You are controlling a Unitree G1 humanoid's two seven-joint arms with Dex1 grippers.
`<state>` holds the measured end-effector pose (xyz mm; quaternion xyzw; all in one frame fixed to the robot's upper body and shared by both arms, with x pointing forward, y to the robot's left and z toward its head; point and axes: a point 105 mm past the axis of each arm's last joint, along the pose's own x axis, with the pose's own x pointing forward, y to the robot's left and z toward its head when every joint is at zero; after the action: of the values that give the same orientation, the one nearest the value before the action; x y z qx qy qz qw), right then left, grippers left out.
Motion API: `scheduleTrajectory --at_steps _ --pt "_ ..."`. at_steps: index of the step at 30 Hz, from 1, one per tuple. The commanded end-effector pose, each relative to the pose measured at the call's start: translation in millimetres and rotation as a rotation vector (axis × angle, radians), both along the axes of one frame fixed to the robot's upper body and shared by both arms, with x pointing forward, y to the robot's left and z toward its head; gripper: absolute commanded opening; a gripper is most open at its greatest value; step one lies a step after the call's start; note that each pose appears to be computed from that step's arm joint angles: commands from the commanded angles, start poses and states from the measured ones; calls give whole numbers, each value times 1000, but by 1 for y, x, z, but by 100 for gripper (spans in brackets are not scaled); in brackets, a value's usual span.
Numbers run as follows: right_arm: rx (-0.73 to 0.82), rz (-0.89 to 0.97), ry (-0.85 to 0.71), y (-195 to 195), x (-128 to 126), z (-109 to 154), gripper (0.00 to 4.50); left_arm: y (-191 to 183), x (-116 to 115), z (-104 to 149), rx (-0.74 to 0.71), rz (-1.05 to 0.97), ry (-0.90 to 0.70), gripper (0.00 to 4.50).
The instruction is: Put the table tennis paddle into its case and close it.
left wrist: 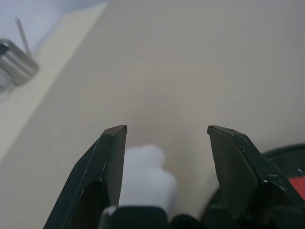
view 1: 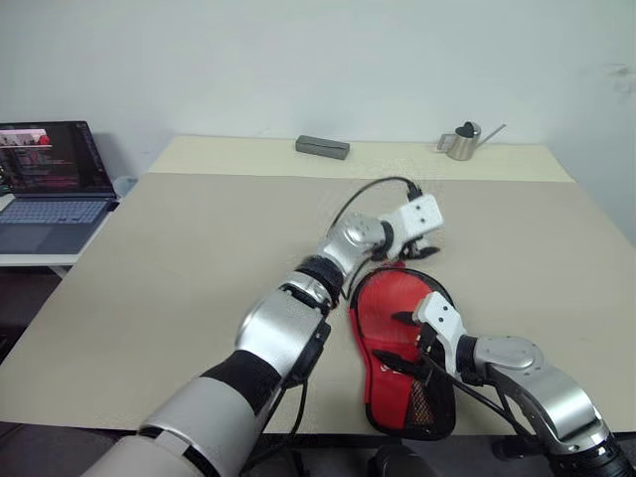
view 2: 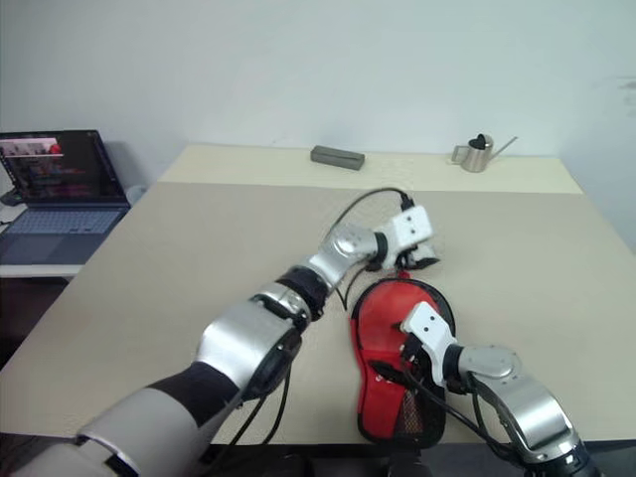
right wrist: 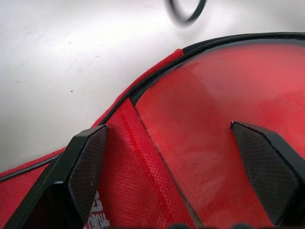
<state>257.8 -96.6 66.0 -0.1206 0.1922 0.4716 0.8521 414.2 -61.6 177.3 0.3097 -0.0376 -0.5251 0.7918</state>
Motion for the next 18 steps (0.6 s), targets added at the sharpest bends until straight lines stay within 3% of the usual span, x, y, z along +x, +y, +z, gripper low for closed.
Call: scheduleTrajectory --at_steps 1,6,13,18 --pt "-43 -10 207 -7 -13 -43 450 51 20 45 -4 45 -126 293" --pt "-26 3 205 -12 -8 -38 450 125 30 59 6 116 -79 293" --pt "19 53 173 -22 -6 -7 450 164 -9 59 -155 -97 143 293" --pt "39 94 141 -43 -9 41 450 168 -61 33 -155 -222 310 293"
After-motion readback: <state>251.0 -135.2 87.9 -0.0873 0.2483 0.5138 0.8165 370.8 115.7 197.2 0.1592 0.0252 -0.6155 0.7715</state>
